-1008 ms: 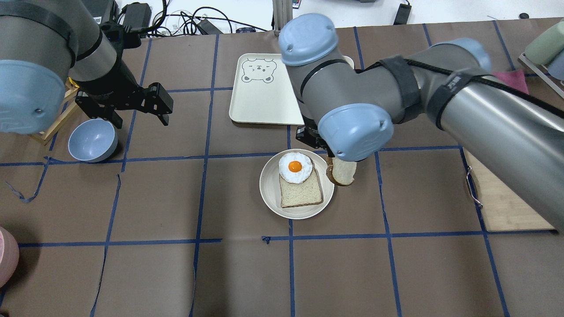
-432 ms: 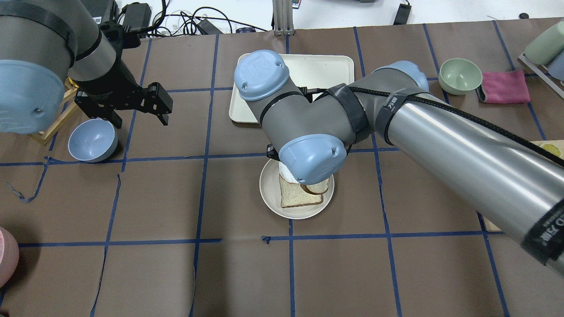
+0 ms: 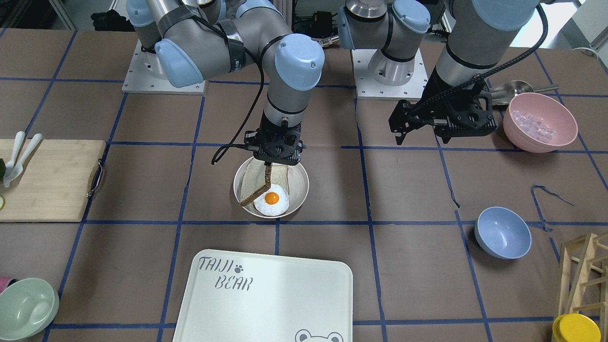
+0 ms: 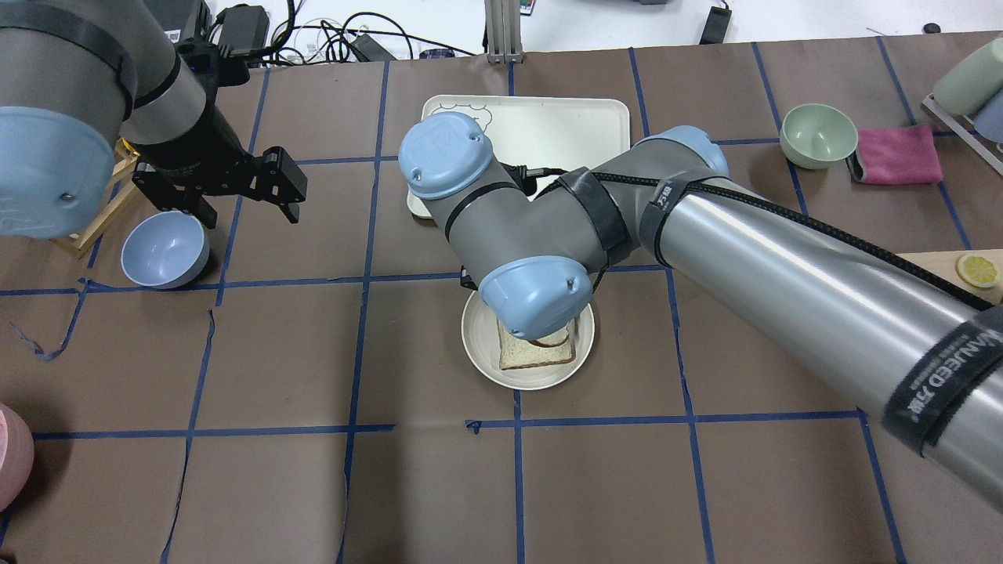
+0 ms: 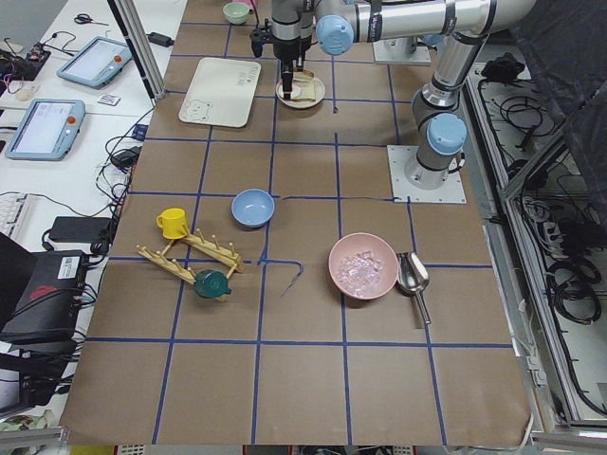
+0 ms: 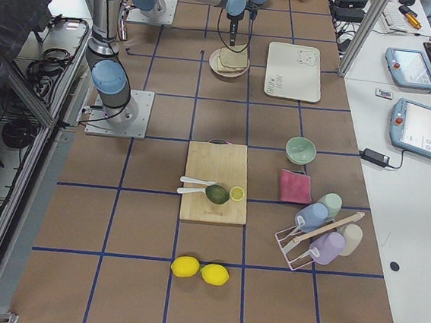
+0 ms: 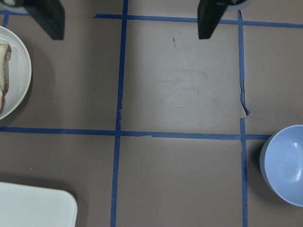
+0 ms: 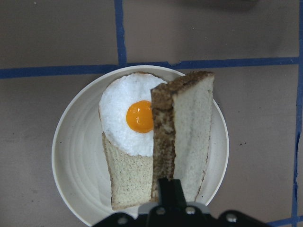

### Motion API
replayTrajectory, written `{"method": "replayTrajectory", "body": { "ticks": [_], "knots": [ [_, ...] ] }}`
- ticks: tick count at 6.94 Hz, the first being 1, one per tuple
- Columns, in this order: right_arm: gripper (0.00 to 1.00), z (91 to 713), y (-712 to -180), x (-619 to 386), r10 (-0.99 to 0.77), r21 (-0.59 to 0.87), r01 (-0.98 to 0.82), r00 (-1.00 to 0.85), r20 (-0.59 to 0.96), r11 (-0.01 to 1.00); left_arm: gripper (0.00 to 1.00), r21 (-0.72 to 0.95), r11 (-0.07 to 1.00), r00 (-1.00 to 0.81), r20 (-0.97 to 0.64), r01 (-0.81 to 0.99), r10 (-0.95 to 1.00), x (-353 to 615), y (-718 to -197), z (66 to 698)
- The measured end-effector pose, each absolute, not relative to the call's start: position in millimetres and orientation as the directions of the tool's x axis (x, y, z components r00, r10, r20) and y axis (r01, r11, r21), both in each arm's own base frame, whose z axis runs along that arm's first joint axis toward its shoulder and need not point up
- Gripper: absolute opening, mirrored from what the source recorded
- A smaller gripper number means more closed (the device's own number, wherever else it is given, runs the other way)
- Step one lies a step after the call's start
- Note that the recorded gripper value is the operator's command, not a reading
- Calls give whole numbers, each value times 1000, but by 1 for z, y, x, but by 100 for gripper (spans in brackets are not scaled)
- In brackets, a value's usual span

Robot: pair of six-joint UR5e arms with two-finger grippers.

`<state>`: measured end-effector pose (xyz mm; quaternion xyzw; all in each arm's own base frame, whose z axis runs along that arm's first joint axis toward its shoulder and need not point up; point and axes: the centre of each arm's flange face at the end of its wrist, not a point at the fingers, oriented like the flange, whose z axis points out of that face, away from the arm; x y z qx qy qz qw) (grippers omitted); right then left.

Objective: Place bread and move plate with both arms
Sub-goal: 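Lay the bread slice on the egg and open the right gripper, then raise the right gripper away while the left gripper reaches toward the plate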

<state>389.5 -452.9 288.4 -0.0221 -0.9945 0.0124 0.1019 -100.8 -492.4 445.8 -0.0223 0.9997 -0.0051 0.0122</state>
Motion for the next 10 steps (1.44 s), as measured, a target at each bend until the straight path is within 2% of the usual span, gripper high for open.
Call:
{"method": "replayTrajectory", "body": {
  "ticks": [1,2,4,6,8,10],
  "knots": [
    [70,283,-451,389,44,-21,40,-977,207,999,100,-11,999,-999,-25,-45,-45,-101,-492,446],
    [100,280,-450,388,42,-25,38,-978,204,999,100,-11,999,-999,-25,-44,-45,-101,-493,446],
    [100,286,-456,390,24,-77,12,-987,161,997,100,-10,999,-999,-25,-45,-45,-101,-493,445],
    [100,307,-474,363,13,-43,9,-996,88,999,100,-9,999,-999,-26,-45,-45,-101,-493,445],
    [100,354,-514,282,-9,24,-8,-999,52,1000,100,-8,999,-999,-22,-47,-47,-100,-494,444],
    [100,425,-532,206,-49,35,-48,-998,42,998,100,12,999,-998,-24,-51,-51,-99,-501,433]
  ]
}}
